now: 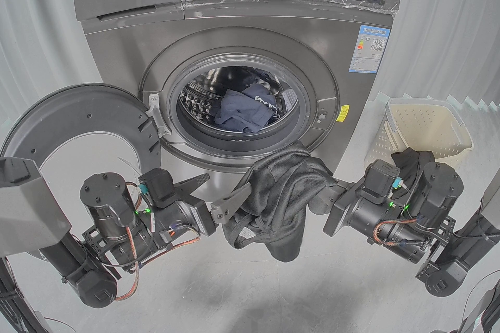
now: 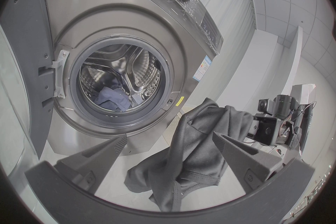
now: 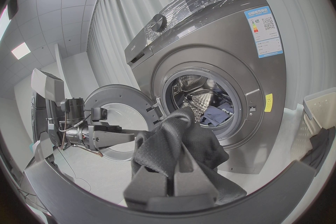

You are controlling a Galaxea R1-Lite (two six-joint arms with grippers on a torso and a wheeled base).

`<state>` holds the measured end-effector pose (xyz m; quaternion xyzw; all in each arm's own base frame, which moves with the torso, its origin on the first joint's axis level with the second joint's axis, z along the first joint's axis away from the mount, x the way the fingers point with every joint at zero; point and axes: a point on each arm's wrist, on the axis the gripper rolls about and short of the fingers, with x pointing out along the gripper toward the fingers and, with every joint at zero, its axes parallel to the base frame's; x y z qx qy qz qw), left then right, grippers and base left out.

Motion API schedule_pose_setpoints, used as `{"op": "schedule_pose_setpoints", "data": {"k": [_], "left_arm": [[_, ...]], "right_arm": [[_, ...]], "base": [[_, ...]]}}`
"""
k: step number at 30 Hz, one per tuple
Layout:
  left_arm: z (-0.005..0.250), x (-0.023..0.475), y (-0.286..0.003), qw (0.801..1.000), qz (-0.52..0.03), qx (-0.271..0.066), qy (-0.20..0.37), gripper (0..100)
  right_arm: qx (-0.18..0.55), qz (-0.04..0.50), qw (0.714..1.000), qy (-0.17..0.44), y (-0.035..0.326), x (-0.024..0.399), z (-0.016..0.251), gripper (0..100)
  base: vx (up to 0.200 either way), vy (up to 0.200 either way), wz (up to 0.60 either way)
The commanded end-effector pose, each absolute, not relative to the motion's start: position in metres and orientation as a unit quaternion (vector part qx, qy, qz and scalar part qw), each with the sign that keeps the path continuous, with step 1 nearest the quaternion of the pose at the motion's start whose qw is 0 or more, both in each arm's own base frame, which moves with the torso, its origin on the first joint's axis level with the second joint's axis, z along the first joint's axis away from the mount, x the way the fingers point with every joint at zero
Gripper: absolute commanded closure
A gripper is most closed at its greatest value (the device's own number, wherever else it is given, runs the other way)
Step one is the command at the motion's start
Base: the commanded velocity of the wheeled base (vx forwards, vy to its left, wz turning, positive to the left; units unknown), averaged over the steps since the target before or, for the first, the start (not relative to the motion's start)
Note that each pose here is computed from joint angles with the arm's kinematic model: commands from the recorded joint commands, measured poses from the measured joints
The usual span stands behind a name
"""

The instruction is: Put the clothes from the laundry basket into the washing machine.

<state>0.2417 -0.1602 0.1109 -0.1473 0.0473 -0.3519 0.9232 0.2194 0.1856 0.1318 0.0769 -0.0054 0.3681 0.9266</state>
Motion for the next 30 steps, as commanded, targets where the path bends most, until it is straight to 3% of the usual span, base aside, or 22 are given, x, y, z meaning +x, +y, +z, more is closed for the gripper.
{"op": "schedule_pose_setpoints", "data": {"k": [1,16,17,30], "left_arm": [[0.099,0.253,-0.167,0.924,-0.350,-0.139,0.058,0],[0.072,0.299,-0.191,0.932,-0.341,-0.116,0.044,0],[0.072,0.298,-0.191,0.932,-0.341,-0.116,0.043,100],[0.085,0.293,-0.187,0.932,-0.340,-0.118,0.028,100]], "right_arm": [[0.078,0.370,0.926,-0.012,0.185,0.218,0.136,100],[0.079,0.380,0.921,-0.014,0.190,0.214,0.136,100],[0.079,0.380,0.921,-0.014,0.190,0.214,0.136,100],[0.078,0.379,0.922,-0.011,0.189,0.214,0.136,100]], "base": [[0.000,0.000,0.00],[0.000,0.000,0.00],[0.000,0.000,0.00],[0.000,0.000,0.00]]}}
